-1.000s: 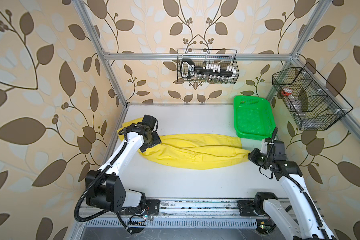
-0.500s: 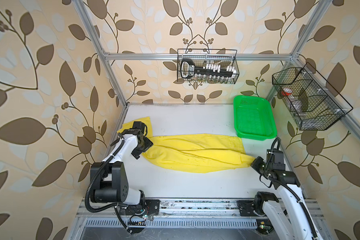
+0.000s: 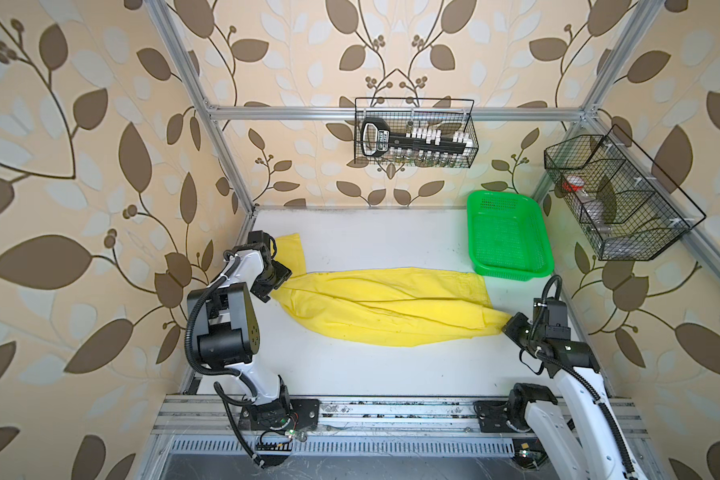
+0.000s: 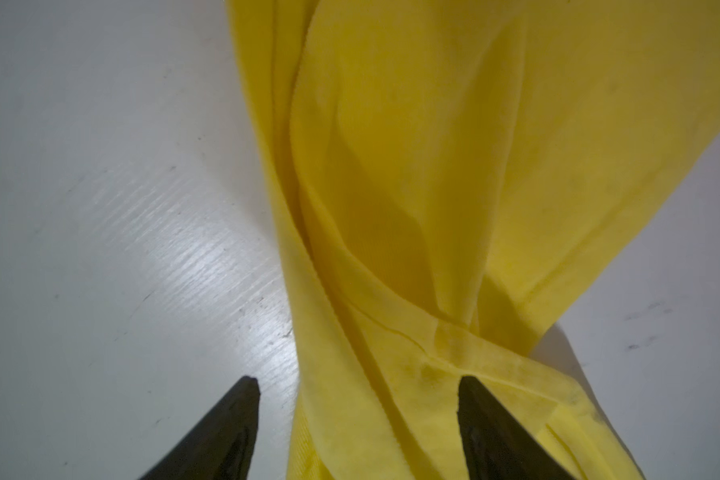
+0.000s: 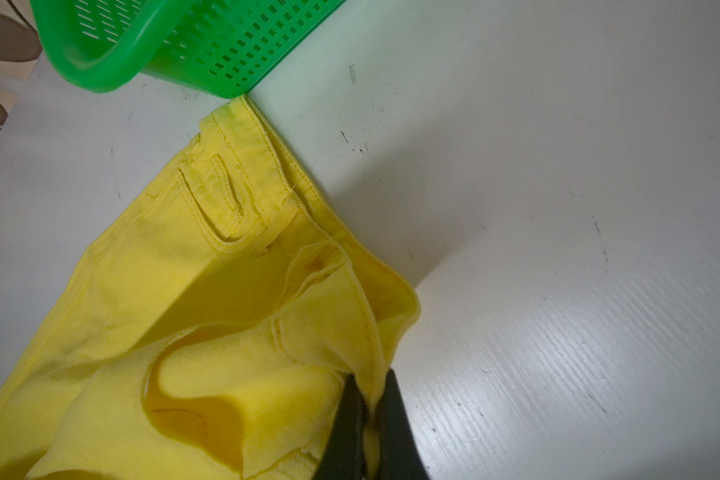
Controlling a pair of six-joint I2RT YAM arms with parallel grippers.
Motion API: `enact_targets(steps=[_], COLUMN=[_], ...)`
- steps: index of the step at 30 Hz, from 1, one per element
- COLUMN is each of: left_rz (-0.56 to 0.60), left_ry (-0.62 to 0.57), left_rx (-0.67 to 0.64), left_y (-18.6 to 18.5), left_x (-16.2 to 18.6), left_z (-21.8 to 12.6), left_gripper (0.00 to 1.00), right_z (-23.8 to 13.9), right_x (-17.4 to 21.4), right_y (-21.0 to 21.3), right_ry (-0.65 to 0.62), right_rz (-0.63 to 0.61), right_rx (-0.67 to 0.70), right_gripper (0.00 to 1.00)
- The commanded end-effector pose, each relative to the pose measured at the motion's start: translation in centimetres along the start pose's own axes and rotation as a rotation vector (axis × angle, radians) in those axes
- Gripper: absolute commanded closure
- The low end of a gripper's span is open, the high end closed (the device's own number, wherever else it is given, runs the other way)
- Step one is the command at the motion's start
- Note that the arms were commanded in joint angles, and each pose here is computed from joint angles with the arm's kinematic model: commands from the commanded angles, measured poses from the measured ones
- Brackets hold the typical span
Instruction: Fold and stack the trousers
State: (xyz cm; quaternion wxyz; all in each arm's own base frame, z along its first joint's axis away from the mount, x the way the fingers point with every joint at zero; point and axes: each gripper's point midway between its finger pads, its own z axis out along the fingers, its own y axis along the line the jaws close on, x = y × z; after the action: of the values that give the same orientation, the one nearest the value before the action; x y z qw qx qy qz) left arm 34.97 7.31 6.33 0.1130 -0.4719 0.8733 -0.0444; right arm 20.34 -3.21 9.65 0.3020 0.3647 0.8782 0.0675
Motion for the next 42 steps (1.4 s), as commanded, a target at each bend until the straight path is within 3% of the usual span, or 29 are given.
enact_targets(steps=[1, 10, 14, 17, 21, 26, 35, 39, 42], left_rz=[0.016, 0.042, 0.057, 0.074, 0.093, 0.111, 0.064, 0.073, 0.077], left_ry=[0.016, -0.007, -0.009, -0.066, -0.172, -0.312, -0.449, -0.427, -0.374], left_rx=[0.016, 0.014, 0.016, 0.027, 0.055, 0.095, 0.121, 0.151, 0.142], left_y=[-0.6, -0.7, -0.7, -1.1, -2.1, -3.6, -6.2, -7.4, -6.2], left_x=[-0.3, -1.0, -1.0, -2.2, -4.5, -7.6, -15.1, -15.6, -13.6], left_z=[0.0, -1.4, -2.2, -4.7, -9.5, -14.8, -18.3, -19.3, -17.4], left_gripper=[0.34, 0.85, 0.92, 1.00, 1.00, 1.00, 1.00, 1.00, 0.98], right_z=[0.3, 0.1, -0.5, -1.5, -3.6, -5.6, -7.9, -8.7, -7.0], right_x=[-0.3, -1.2, -2.5, -4.4, -8.2, -12.9, -20.7, -21.6, -18.5], right_y=[-0.8, -0.1, 0.9, 2.1, 4.9, 11.1, 25.1, 26.4, 23.4], right_ry=[-0.024, -0.036, -0.065, -0.110, -0.211, -0.282, -0.363, -0.363, -0.260], right_rz=[0.016, -0.004, -0.024, -0.034, -0.042, -0.045, -0.087, -0.109, -0.083], right_rx=[0.035, 0.015, -0.002, -0.028, -0.099, -0.307, -0.632, -0.651, -0.610], right_gripper=[1.00, 1.00, 1.00, 1.00, 1.00, 1.00, 1.00, 1.00, 1.00])
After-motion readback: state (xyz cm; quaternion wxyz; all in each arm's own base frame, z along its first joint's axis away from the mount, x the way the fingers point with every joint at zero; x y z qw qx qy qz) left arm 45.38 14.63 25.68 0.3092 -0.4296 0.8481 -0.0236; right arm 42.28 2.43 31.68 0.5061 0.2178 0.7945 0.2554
